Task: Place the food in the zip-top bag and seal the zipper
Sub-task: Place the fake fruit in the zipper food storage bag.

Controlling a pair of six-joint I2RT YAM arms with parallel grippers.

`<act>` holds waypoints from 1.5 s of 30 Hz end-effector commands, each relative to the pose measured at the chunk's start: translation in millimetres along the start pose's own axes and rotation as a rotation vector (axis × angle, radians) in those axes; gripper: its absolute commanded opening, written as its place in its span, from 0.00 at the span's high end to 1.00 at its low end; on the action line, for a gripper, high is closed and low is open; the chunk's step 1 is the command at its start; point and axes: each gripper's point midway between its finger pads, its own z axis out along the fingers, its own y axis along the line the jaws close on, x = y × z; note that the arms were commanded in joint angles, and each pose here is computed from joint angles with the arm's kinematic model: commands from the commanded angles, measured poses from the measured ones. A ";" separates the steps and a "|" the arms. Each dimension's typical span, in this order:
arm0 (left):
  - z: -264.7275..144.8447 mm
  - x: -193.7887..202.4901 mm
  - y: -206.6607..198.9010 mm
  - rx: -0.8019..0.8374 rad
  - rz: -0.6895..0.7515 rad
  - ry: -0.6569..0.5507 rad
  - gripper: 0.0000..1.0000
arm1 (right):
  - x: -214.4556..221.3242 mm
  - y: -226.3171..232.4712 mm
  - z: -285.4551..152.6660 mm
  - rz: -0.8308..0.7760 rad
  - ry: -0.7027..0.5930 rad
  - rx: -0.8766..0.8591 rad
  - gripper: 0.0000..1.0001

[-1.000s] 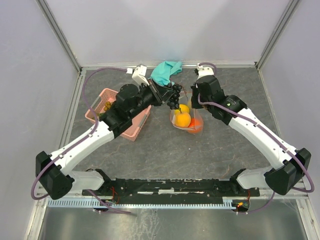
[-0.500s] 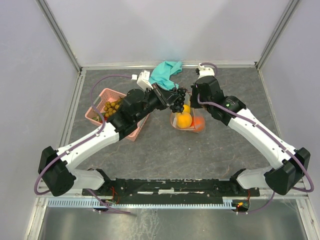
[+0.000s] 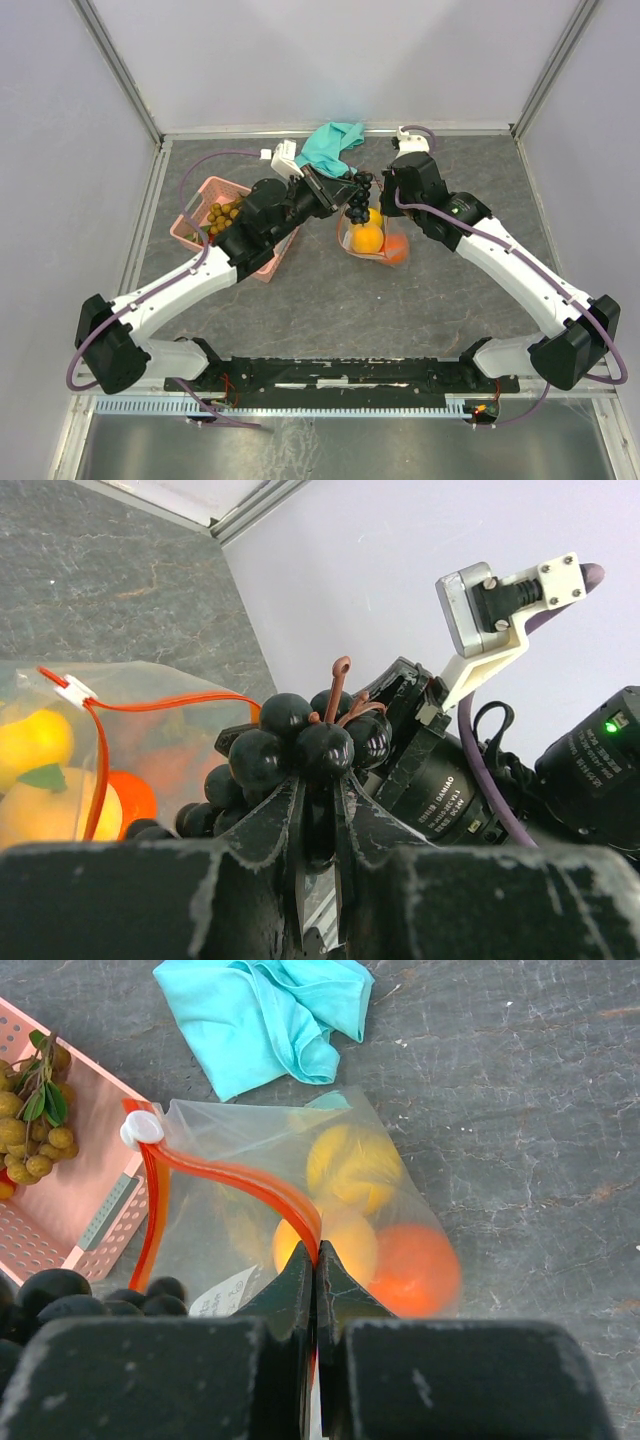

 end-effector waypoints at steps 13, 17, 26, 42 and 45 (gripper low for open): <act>-11.0 -21.0 -26.1 0.065 -0.055 -0.075 0.97 | -26.5 7.8 -6.1 0.061 -0.100 -0.033 0.98; -3.7 -8.9 -11.0 0.027 -0.068 -0.047 0.97 | -27.7 9.2 -5.8 0.068 -0.104 -0.038 0.98; 2.2 18.2 45.4 -0.195 -0.074 0.014 0.97 | -33.0 11.2 -6.5 0.074 -0.118 -0.043 0.98; 14.6 38.1 53.0 -0.278 -0.057 0.125 0.96 | -34.3 16.7 -4.2 0.070 -0.114 -0.064 0.98; 24.1 50.2 39.4 -0.228 -0.070 0.173 0.94 | -35.5 17.5 -3.8 0.071 -0.116 -0.067 0.98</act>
